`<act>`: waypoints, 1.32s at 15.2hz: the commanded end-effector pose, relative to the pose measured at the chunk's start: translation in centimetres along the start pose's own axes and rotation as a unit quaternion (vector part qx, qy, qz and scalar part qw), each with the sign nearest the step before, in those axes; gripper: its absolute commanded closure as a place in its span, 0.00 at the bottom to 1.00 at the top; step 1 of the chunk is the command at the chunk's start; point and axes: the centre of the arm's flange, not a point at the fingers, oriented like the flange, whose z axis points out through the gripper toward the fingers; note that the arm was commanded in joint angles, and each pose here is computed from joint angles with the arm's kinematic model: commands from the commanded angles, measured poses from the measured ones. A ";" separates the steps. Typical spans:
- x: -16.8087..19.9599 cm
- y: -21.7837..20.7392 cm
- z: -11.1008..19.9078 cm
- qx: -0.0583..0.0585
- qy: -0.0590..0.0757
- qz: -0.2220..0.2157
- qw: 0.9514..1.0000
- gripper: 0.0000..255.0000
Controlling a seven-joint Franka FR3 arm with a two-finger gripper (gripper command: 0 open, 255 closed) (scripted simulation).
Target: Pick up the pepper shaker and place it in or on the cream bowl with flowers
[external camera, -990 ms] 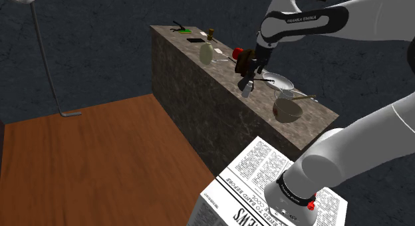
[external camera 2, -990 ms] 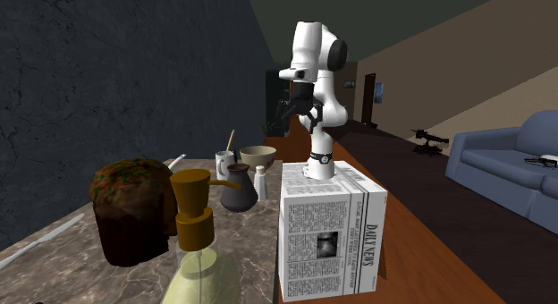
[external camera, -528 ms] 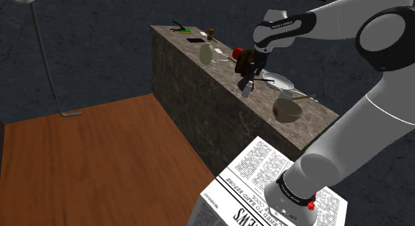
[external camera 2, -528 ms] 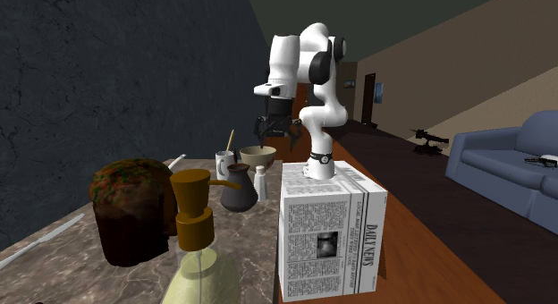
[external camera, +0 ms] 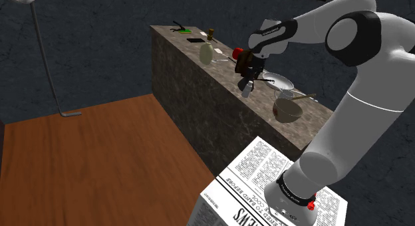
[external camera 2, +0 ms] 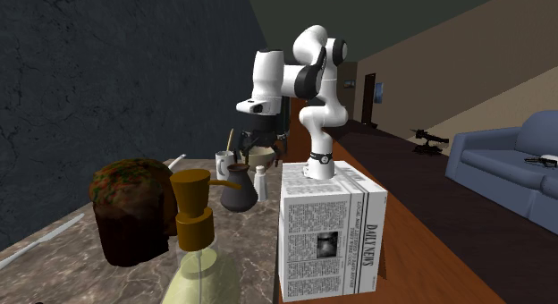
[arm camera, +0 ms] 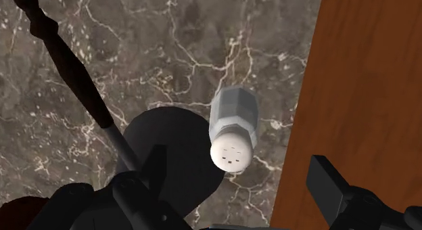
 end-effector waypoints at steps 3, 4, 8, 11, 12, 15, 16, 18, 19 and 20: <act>0.0 0.0 2.1 0.000 0.000 0.000 1.000 0.00; 0.0 0.0 2.4 0.000 0.000 0.000 1.000 0.00; 0.0 0.0 2.4 0.000 0.000 0.000 1.000 0.00; 0.0 0.0 2.4 0.000 0.000 0.000 1.000 0.00; 0.0 0.0 2.4 0.000 0.000 0.000 1.000 1.00; 0.0 0.0 2.4 0.000 0.000 0.000 1.000 1.00; 0.0 0.0 2.4 0.000 0.000 0.000 1.000 1.00; 0.0 0.0 2.4 0.000 0.000 0.000 1.000 1.00; 0.0 0.0 2.4 0.000 0.000 0.000 1.000 1.00; 0.0 0.0 2.4 0.000 0.000 0.000 1.000 1.00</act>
